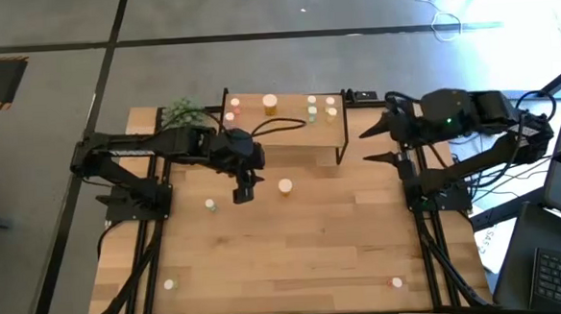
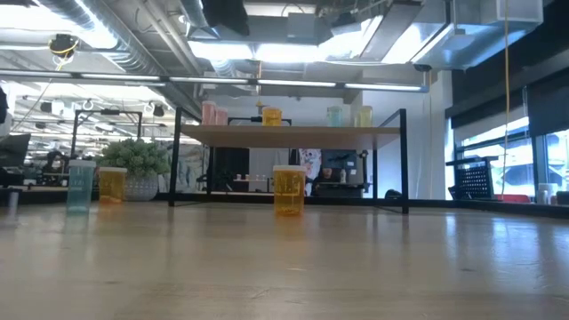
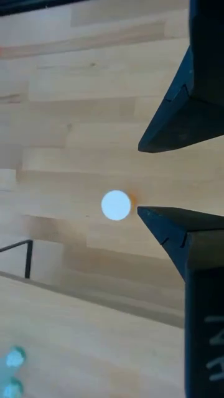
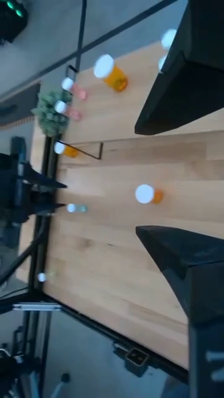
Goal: Pick and place medicine bottles onto shelf by color
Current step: Put the orange medicine bottle on the shelf, aligned with the other orange medicine bottle
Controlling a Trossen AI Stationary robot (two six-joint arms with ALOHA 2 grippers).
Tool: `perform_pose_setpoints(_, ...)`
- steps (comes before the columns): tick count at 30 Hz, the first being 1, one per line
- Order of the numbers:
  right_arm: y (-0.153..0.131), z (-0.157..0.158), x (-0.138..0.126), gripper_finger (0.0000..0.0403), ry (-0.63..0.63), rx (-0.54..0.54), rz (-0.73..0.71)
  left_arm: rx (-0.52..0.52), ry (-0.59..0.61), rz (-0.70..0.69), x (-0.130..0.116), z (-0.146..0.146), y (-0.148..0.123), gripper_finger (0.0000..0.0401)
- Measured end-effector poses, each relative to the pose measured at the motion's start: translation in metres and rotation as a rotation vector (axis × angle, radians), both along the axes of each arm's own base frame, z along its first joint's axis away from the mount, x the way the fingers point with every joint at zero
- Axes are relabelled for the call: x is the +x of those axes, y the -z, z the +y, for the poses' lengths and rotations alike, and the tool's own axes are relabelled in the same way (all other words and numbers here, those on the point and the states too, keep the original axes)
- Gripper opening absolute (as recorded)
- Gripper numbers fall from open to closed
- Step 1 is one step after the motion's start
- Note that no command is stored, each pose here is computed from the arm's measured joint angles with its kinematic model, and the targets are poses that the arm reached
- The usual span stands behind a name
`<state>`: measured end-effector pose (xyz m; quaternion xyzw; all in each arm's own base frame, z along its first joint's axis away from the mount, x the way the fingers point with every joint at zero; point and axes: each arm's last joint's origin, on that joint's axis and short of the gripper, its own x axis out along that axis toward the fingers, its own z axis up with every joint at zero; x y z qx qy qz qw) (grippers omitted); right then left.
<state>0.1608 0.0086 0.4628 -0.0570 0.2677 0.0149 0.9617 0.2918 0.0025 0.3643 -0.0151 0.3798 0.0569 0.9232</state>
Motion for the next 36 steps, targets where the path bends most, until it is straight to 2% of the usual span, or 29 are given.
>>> perform_pose_setpoints(7, 0.036, 0.0, 0.005, 0.0253, 0.018, 0.042, -0.024, 0.027, 0.042, -0.021, 0.008, -0.005, 0.027, 0.0147)
perform_pose_setpoints(11, 0.052, 0.001, 0.011, 0.0253, -0.005, 0.0, -0.011, 0.027, 0.052, -0.049, 0.012, -0.008, 0.041, 0.0147)
perform_pose_setpoints(15, 0.064, 0.001, 0.016, 0.0253, -0.003, 0.003, 0.016, 0.019, 0.048, -0.096, 0.015, -0.009, 0.047, 0.0147)
perform_pose_setpoints(19, 0.064, 0.001, 0.021, 0.0253, -0.004, 0.005, -0.039, 0.02, 0.044, -0.118, 0.024, -0.008, 0.053, 0.0147)
perform_pose_setpoints(26, 0.064, 0.001, 0.02, 0.0253, -0.002, 0.006, -0.04, 0.072, 0.099, -0.057, 0.054, -0.008, 0.059, 0.0147)
perform_pose_setpoints(30, 0.066, 0.001, 0.021, 0.0253, -0.003, 0.003, -0.019, 0.063, 0.092, 0.018, 0.065, -0.005, 0.057, 0.0147)
perform_pose_setpoints(32, 0.066, 0.001, 0.021, 0.0253, -0.004, 0.003, -0.017, 0.049, 0.076, 0.098, 0.064, -0.003, 0.06, 0.0147)
perform_pose_setpoints(36, 0.066, 0.002, 0.023, 0.0253, -0.004, 0.003, -0.019, 0.02, 0.041, 0.129, 0.065, -0.001, 0.061, 0.0147)
